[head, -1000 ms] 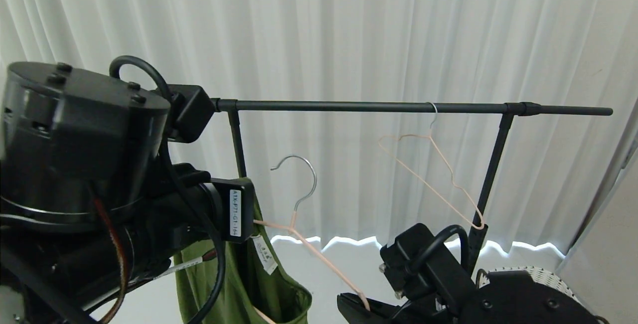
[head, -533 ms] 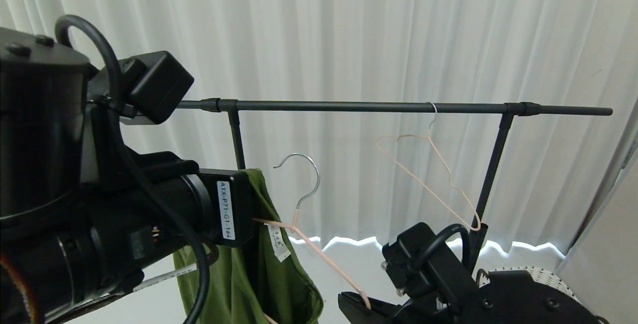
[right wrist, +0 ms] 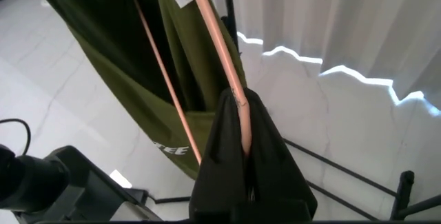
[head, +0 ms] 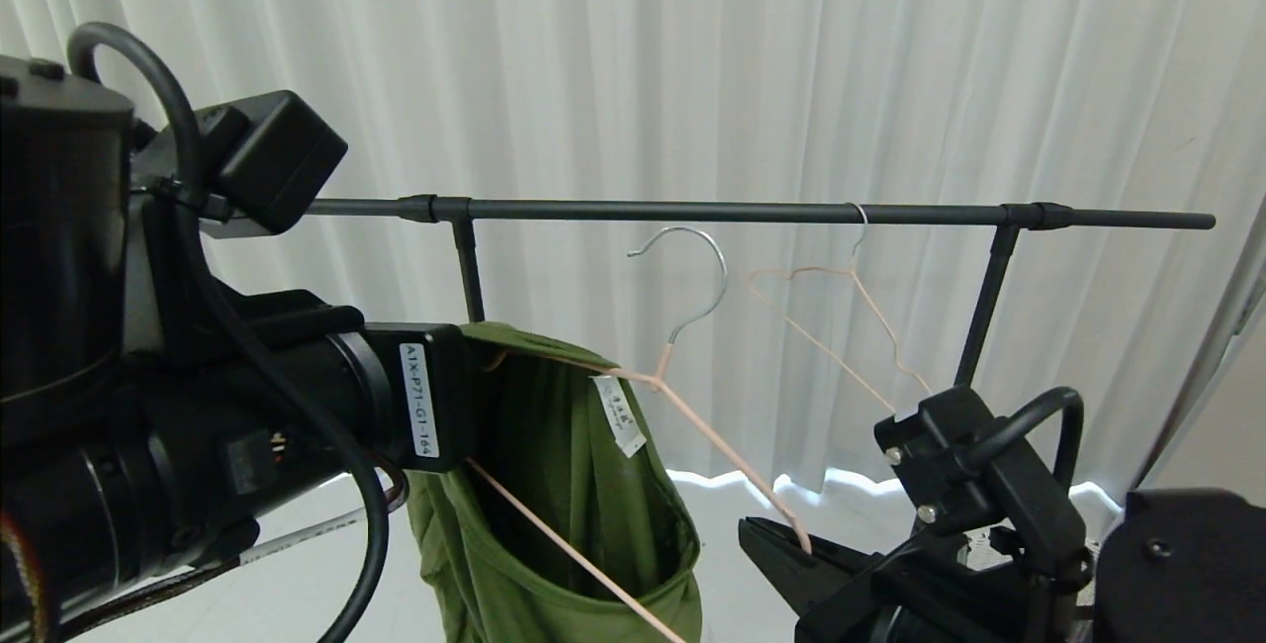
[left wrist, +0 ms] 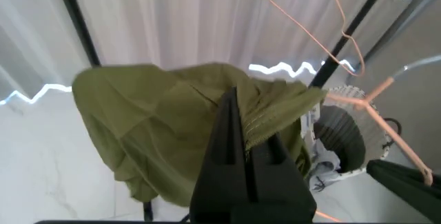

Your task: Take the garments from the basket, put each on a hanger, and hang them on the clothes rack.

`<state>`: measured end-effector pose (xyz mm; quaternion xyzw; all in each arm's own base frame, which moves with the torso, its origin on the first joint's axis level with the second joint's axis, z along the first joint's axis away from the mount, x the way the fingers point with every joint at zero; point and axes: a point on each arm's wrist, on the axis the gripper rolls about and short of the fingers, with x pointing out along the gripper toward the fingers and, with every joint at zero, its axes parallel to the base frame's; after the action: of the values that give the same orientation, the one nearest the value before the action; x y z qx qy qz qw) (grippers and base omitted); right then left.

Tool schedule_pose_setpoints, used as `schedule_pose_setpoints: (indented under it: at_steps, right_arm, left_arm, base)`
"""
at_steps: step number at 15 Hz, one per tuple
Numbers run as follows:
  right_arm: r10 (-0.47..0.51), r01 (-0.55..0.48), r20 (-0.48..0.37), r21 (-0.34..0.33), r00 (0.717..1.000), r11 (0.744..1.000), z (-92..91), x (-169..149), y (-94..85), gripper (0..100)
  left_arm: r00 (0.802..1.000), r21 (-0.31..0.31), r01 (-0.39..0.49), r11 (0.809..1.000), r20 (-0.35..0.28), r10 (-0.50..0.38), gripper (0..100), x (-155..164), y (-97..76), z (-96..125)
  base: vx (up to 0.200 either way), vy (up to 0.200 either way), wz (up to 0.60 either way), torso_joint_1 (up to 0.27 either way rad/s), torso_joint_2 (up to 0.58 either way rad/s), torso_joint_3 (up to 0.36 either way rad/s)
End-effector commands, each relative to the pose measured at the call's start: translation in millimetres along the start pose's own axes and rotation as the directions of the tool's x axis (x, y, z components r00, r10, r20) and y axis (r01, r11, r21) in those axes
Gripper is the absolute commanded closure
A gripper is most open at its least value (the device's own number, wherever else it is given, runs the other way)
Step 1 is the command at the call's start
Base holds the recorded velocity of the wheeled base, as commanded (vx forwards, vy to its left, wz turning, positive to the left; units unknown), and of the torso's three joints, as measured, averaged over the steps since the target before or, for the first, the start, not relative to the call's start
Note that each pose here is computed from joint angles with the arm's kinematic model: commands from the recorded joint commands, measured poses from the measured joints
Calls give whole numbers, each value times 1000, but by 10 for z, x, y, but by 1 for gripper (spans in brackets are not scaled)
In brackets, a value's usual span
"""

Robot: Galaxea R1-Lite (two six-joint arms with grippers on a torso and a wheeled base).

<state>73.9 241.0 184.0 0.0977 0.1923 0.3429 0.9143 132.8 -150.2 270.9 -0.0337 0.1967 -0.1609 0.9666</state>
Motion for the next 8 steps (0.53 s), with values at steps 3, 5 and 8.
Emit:
schedule_pose_setpoints:
  at_steps: [3, 5, 8]
  right_arm:
    - [17, -17, 24, -1, 1000, 1000, 36, 12, 37, 100]
    - [45, -44, 24, -42, 999, 998, -37, 101, 123, 100]
    - [69, -69, 6, -61, 998, 996, -93, 169, 222, 100]
  left_arm:
    - [996, 3, 90, 996, 13, -90, 100, -57, -128, 32]
    - [991, 1, 131, 991, 33, -131, 100, -13, -242, 59]
    - [990, 6, 140, 990, 30, -141, 100, 7, -285, 57]
  base:
    - [0, 0, 0, 0, 0, 0]
    - [0, 0, 0, 0, 0, 0]
    - [0, 0, 0, 0, 0, 0]
